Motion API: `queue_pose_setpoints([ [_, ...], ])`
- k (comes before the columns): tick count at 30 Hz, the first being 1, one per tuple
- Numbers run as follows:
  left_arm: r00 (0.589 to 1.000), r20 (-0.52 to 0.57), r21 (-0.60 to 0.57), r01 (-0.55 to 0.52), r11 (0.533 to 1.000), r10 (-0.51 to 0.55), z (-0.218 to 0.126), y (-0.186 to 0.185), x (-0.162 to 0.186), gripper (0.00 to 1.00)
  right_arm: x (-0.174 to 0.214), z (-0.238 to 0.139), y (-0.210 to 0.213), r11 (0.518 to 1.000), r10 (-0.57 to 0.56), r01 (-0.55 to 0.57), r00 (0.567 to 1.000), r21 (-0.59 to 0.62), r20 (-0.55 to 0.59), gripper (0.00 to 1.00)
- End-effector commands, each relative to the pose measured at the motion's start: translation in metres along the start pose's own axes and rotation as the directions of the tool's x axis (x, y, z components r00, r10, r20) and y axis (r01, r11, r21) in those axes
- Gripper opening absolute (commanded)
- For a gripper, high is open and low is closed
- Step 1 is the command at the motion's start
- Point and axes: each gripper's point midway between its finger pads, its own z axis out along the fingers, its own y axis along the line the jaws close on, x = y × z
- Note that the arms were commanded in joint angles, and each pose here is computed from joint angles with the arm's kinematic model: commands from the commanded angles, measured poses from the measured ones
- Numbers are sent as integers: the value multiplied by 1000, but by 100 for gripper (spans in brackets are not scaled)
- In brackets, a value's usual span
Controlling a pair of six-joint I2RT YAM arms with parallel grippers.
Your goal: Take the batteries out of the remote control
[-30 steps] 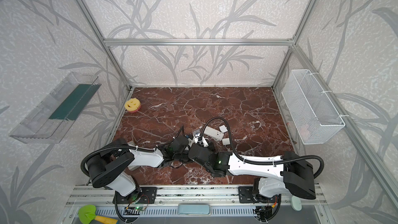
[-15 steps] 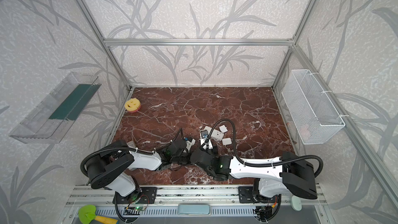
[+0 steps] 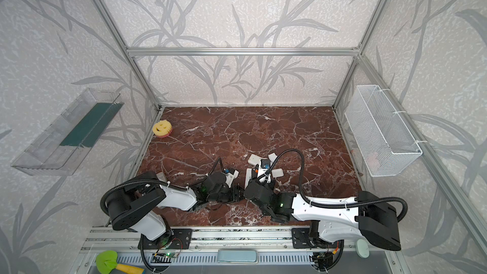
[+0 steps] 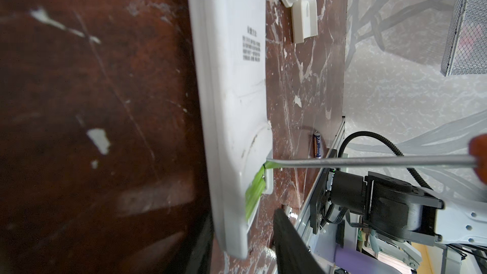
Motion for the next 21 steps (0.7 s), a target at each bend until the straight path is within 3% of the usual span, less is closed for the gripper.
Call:
queue_pose_setpoints([
  [1,996,-68,-137,43,990,-53,-4,39,22,43,17,3,-5,999,-43,43,998,-5,-53,0],
  [12,998,57,-191,-12,981,23,-39,26,-31,45,28,10,4,987,-159,158,983,-18,-94,0],
  [15,998,42,-208,-29,978,38,-35,22,-41,45,29,10,2,987,-162,161,982,-15,-98,0],
  [21,999,-14,-132,-36,991,34,-11,4,-55,44,30,9,-1,985,-172,171,980,-10,-101,0],
])
